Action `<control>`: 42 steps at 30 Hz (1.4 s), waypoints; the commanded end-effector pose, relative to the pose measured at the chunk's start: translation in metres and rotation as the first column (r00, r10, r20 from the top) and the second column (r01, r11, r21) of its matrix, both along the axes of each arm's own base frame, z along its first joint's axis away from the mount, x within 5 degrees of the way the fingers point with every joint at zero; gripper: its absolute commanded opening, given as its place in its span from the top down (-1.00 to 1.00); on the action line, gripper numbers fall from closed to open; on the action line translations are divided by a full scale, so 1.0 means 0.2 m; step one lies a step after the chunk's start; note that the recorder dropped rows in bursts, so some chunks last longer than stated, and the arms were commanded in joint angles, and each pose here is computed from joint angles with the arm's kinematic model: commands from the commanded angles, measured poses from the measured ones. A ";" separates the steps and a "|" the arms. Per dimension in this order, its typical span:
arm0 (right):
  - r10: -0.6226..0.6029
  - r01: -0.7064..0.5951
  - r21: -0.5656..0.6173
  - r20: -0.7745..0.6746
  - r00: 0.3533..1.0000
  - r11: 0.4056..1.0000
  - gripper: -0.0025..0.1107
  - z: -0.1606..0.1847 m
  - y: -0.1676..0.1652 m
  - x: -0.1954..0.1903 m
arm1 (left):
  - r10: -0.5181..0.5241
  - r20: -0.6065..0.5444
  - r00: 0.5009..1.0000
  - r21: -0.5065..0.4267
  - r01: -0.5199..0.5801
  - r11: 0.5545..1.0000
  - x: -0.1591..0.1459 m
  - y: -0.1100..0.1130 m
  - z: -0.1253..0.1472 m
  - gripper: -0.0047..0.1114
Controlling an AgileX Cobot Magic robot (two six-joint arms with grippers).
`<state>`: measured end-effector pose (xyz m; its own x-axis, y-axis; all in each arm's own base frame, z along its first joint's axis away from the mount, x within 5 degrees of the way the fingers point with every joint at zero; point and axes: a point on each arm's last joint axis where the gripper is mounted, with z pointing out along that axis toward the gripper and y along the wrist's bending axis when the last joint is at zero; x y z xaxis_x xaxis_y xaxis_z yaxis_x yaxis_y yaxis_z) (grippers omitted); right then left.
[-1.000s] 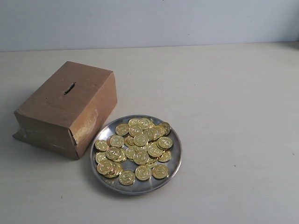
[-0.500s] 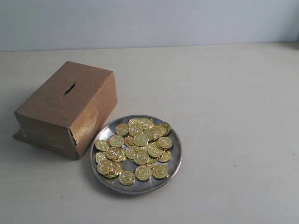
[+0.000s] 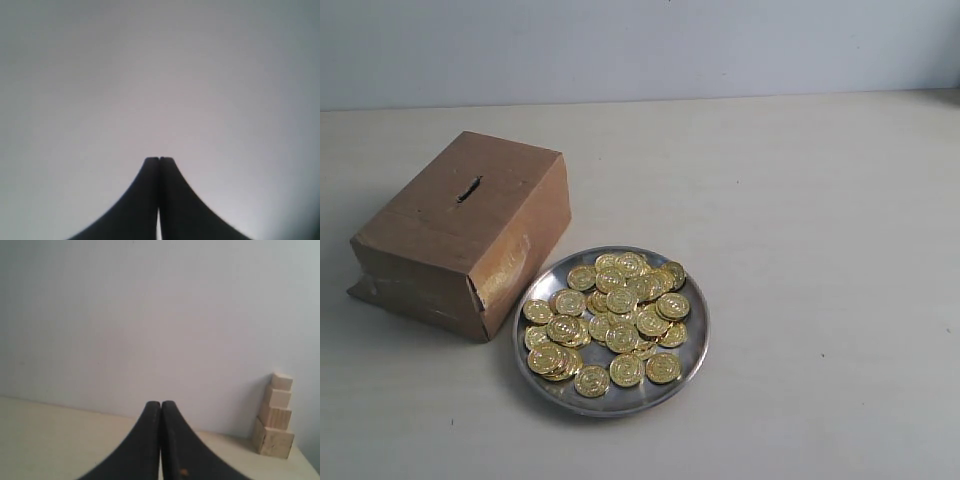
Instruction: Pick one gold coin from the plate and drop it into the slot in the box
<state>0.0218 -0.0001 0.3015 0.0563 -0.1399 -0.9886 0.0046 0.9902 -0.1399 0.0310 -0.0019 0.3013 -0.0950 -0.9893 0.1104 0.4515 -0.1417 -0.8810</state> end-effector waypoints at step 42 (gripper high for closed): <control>0.015 -0.003 0.058 -0.214 0.977 0.998 0.96 -0.55 0.01 0.17 | -0.056 -0.665 0.745 -0.060 0.022 0.998 0.11 -0.01 -0.59 0.92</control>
